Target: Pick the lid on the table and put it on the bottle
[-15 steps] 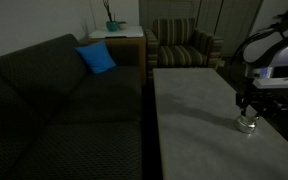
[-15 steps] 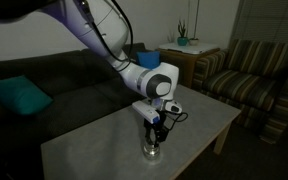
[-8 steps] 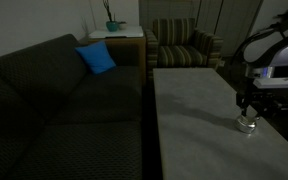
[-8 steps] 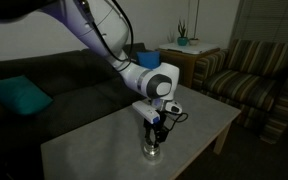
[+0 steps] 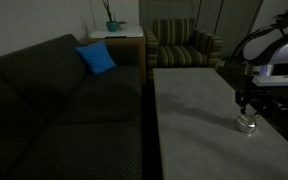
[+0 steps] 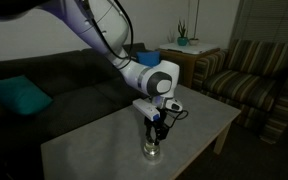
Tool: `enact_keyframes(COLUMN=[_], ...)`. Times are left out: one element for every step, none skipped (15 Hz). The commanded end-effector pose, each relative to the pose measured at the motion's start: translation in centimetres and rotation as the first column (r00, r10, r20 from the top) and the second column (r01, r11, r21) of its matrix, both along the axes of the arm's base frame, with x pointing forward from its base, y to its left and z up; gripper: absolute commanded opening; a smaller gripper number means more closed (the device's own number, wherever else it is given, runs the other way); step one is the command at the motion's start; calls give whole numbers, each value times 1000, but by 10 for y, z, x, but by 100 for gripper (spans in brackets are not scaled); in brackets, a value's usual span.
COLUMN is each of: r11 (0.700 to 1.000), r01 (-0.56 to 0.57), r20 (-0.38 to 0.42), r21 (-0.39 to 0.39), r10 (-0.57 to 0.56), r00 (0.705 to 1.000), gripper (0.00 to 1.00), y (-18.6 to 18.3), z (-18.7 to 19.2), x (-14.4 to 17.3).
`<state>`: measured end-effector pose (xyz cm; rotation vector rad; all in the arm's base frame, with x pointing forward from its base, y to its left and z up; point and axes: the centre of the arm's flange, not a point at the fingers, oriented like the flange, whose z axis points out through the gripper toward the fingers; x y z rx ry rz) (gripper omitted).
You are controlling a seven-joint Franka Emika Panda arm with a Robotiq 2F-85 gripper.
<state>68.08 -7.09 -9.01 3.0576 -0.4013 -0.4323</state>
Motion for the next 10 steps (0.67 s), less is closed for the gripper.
enact_keyframes(r11=[993,988,981,972,964,954,946,939,933,928], r01=[105,141,180,217,250,281,305,327,345,362], r20=[46,58,71,83,97,106,114,120,126,128], r21=[-51,-63,-78,-87,-95,-103,-106,-106,-100,-89], r10=[-103,-138,-175,-210,-241,-270,-293,-314,-332,-350], r00=[994,989,982,974,966,957,949,942,935,928], gripper=[44,44,44,44,44,44,44,44,44,44], y=[11,13,16,18,20,22,23,23,24,23], z=[5,5,3,2,-1,-3,-6,-10,-14,-20], x=[4,5,6,5,4,3,1,-2,-4,-8])
